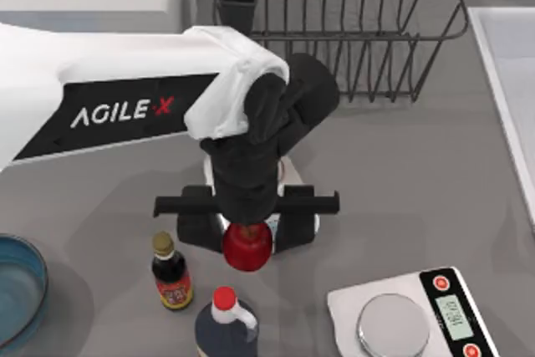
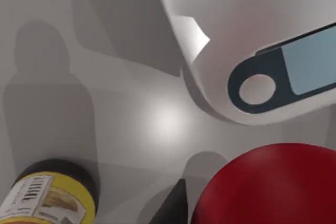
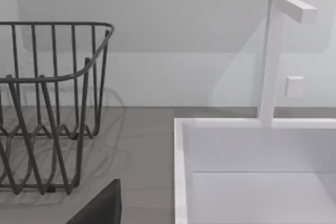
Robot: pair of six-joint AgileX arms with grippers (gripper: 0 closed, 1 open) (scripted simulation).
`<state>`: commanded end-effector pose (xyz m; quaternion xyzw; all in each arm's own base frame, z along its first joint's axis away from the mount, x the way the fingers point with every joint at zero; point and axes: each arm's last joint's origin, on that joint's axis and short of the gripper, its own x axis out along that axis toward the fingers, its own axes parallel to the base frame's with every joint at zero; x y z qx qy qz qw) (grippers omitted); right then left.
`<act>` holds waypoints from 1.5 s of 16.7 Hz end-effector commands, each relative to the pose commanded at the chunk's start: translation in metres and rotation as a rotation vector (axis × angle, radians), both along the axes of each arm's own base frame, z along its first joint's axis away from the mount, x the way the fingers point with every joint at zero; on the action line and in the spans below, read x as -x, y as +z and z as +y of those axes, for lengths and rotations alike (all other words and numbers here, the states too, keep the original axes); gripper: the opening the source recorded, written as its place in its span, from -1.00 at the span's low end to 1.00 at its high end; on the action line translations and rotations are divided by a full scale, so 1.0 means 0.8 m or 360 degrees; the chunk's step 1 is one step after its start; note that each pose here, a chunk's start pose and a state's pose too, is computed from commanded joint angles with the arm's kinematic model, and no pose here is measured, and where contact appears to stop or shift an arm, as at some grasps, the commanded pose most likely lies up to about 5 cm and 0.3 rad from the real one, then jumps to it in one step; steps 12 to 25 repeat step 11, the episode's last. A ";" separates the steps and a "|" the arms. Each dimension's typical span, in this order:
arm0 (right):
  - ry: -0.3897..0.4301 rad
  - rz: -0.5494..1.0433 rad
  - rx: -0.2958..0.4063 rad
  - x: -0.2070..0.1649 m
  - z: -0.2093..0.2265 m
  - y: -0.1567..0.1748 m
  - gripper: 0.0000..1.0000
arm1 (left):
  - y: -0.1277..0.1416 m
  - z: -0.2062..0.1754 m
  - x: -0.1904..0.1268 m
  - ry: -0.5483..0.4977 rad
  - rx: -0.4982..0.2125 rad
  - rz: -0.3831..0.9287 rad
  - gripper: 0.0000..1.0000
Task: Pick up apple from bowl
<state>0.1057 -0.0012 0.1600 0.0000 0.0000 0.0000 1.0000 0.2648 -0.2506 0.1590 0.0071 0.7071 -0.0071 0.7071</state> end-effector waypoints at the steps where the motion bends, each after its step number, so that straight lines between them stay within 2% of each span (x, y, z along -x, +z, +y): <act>1: 0.0000 0.0000 0.0000 0.000 0.000 0.000 1.00 | 0.000 0.000 0.000 0.0000 0.0000 0.0000 0.36; 5: 0.0000 0.0000 0.0000 0.000 0.000 0.000 1.00 | 0.000 0.000 0.000 0.0000 0.0000 0.0000 0.96; 6: 0.0000 0.0000 0.0000 0.000 0.000 0.000 1.00 | 0.000 0.000 0.000 0.0000 0.0000 0.0000 1.00; 25: 0.0000 0.0000 0.0000 0.000 0.000 0.000 1.00 | 0.000 0.000 0.000 0.0000 0.0000 0.0000 1.00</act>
